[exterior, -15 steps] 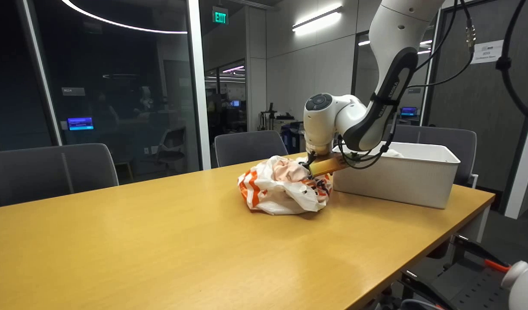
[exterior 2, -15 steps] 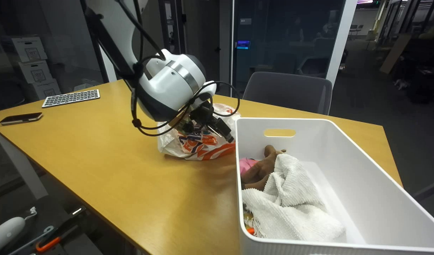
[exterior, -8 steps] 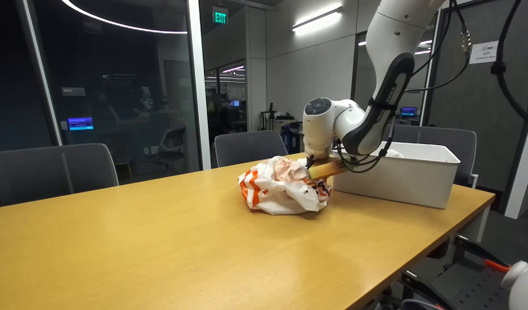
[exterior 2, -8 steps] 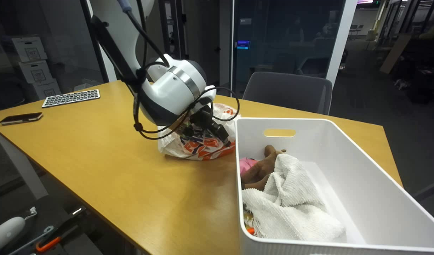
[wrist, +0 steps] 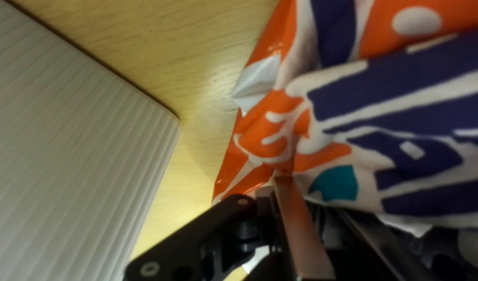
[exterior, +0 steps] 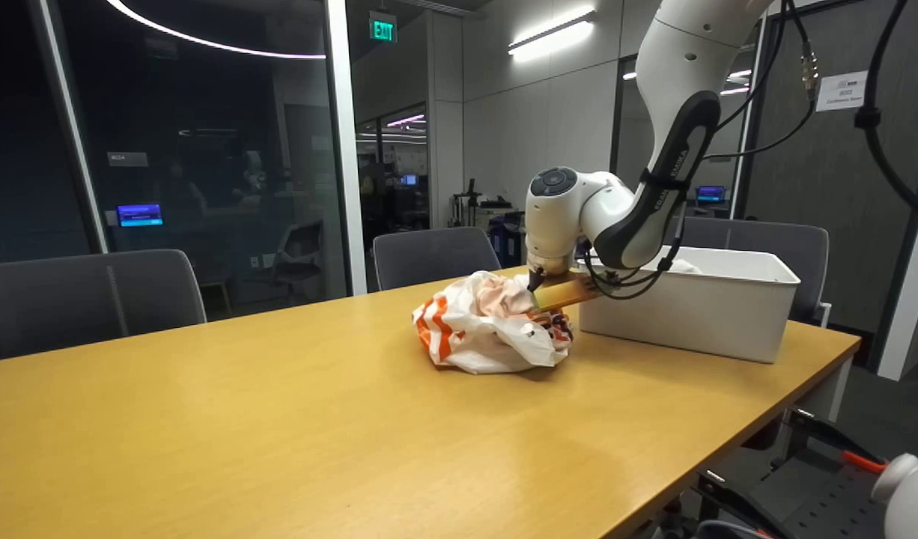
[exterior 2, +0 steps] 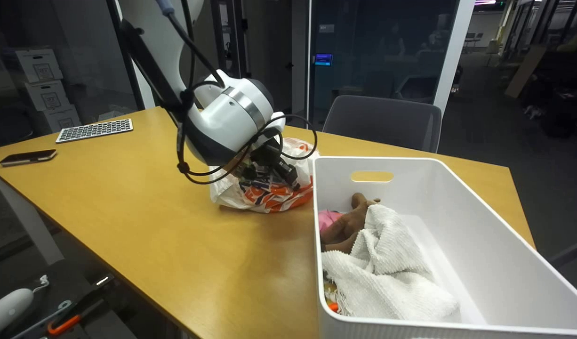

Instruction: Pick up the cloth in the bag and put it the box and pick up the cloth on the table and put it in the bag

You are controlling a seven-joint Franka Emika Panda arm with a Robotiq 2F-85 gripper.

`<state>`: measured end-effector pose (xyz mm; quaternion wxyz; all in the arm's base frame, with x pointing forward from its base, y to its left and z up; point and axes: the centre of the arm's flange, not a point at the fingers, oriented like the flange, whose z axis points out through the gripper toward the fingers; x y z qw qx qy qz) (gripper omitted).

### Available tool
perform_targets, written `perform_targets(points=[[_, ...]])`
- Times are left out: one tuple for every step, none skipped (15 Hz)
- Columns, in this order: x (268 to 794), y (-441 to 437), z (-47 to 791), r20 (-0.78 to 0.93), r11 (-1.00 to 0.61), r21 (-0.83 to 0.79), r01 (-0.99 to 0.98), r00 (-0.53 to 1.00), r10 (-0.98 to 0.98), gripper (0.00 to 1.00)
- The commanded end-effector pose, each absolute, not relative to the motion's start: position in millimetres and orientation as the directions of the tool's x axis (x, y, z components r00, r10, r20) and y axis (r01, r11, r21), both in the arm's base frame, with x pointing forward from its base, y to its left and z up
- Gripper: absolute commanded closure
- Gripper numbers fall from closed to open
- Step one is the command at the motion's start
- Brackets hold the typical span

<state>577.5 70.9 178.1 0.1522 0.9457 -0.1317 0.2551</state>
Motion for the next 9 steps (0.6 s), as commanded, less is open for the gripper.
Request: perform_targets(points=[[571,82,205,0.546,-0.928,0.240,-0.286,0.830,-0.115,0.98],[569,86,213,0.541,-0.928,0.248,-0.277,0.834,-0.104,0.96],[567,89,221,0.538,-0.929,0.257,-0.267,0.838,-0.092,0.98],[564,93,227,0.532,-0.928,0.270,-0.258,0.843,-0.079,0.96],[561,97,235,0.528,-0.927,0.281,-0.247,0.847,-0.065,0.97],[557,102,242,0.522,-0.923,0.304,-0.236,0.852,-0.046,0.97],[554,106,248,0.517,-0.917,0.329,-0.224,0.856,-0.023,0.98],[549,110,254,0.506,-0.911,0.351,-0.215,0.862,-0.009,0.97],[546,115,260,0.494,-0.904,0.377,-0.201,0.869,0.013,0.98]])
